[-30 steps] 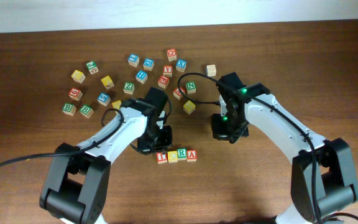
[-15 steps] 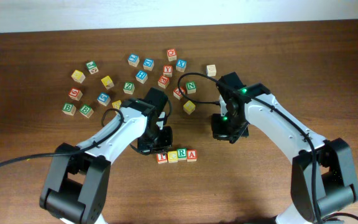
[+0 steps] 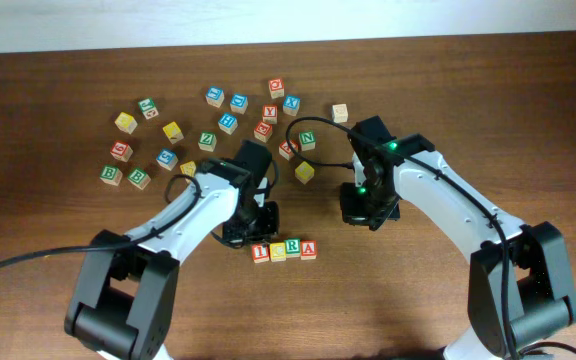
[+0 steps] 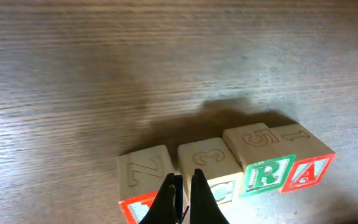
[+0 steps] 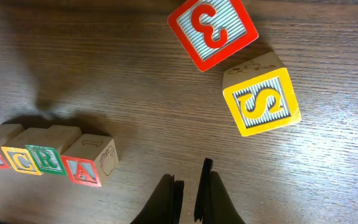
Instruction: Spell out ICRA
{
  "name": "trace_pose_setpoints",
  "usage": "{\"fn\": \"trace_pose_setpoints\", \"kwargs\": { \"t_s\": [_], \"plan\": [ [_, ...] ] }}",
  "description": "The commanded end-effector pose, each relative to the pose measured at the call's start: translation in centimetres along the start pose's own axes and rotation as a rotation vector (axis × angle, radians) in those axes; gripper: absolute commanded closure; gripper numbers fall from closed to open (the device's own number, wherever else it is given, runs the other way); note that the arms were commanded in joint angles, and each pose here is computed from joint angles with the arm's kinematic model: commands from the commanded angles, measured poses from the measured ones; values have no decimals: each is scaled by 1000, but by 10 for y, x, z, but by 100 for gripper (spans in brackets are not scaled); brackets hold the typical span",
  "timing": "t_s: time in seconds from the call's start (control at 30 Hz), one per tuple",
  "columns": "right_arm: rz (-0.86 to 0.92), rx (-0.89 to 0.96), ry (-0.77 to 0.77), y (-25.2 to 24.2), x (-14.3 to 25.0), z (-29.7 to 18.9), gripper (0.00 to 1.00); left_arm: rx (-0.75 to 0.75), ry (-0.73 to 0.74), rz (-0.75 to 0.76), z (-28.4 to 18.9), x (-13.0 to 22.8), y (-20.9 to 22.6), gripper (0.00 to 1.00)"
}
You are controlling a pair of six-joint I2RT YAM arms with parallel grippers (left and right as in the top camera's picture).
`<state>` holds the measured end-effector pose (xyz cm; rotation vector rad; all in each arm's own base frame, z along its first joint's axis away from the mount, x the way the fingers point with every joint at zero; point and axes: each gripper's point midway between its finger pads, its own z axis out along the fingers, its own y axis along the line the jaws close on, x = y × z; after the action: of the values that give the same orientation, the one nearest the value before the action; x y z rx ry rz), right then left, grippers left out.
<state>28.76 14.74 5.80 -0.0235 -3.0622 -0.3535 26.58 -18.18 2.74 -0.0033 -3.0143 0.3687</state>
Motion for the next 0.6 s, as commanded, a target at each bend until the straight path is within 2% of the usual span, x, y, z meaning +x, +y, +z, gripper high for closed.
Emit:
{"fn": "trace_pose_setpoints", "kwargs": {
  "t_s": [0.0, 0.37, 0.57],
  "plan": [
    [3, 0, -3, 1, 2, -1, 94, -19, 8, 46, 4, 6, -4, 100],
    [3, 0, -3, 1, 2, -1, 94, -18, -19, 50, 2, 0, -8, 100],
    [4, 2, 2, 0, 4, -1, 94, -2, -52, 59, -17, -13, -20, 100]
  ]
}}
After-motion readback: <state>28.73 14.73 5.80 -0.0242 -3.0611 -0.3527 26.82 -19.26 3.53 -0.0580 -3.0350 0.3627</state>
